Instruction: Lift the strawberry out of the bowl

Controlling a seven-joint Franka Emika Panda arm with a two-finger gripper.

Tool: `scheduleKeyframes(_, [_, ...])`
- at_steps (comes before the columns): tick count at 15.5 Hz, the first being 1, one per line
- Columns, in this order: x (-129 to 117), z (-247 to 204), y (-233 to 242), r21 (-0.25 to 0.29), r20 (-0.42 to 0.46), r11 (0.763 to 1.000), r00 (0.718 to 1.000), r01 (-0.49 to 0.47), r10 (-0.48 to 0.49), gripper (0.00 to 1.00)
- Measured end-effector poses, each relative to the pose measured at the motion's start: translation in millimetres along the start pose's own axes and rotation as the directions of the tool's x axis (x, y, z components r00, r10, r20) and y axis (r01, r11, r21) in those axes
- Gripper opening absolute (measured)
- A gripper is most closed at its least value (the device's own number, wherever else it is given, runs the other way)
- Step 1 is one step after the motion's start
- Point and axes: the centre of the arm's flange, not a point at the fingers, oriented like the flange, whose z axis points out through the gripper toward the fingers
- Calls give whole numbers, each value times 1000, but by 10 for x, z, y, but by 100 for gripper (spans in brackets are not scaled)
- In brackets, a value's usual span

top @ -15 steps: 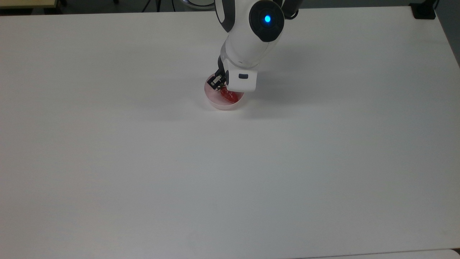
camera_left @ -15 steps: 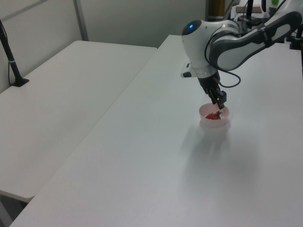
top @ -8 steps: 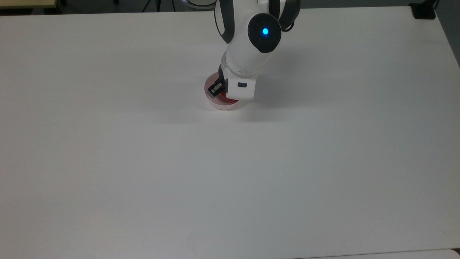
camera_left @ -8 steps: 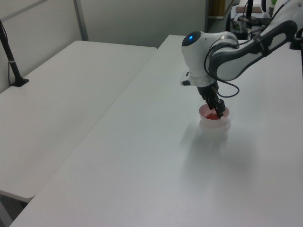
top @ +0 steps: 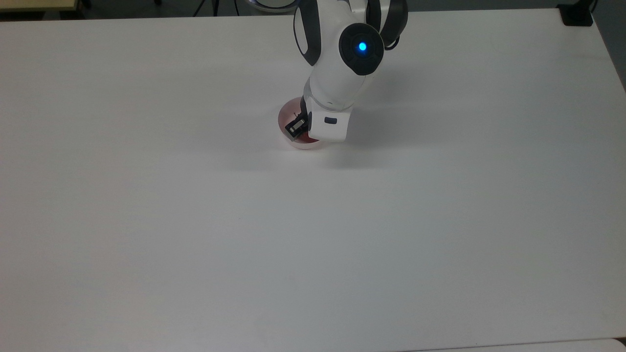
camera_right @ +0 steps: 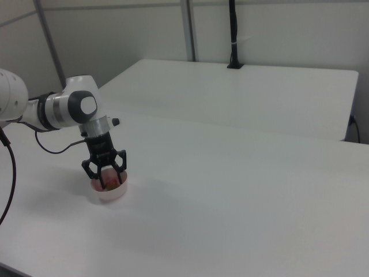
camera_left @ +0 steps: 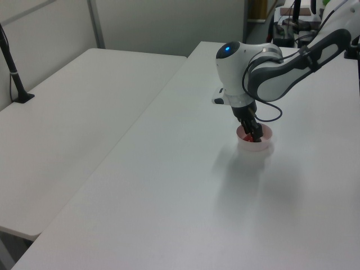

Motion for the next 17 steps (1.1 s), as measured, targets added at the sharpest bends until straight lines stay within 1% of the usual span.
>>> scheduleKeyframes(1, [1, 9, -5, 1, 1, 1000, 1000, 0, 0, 48])
scheduleKeyframes(2, [1, 5, -8, 0, 1, 1000, 1000, -2, 2, 43])
scheduleKeyframes(4, [2, 1, -10, 0, 0, 1000, 1000, -1, 1, 41])
scheduleKeyframes(10, [-15, -75, -5, -4, -9, 1000, 1000, -4, 4, 41])
scheduleKeyframes(12, [-94, -321, 12, -3, -26, 1000, 1000, -16, 16, 41])
scheduleKeyframes(15, [-240, -820, 67, 38, -70, 998, 996, -45, 48, 41])
scheduleKeyframes(17, [-391, -1098, 235, 38, -104, 996, 991, -78, 81, 41])
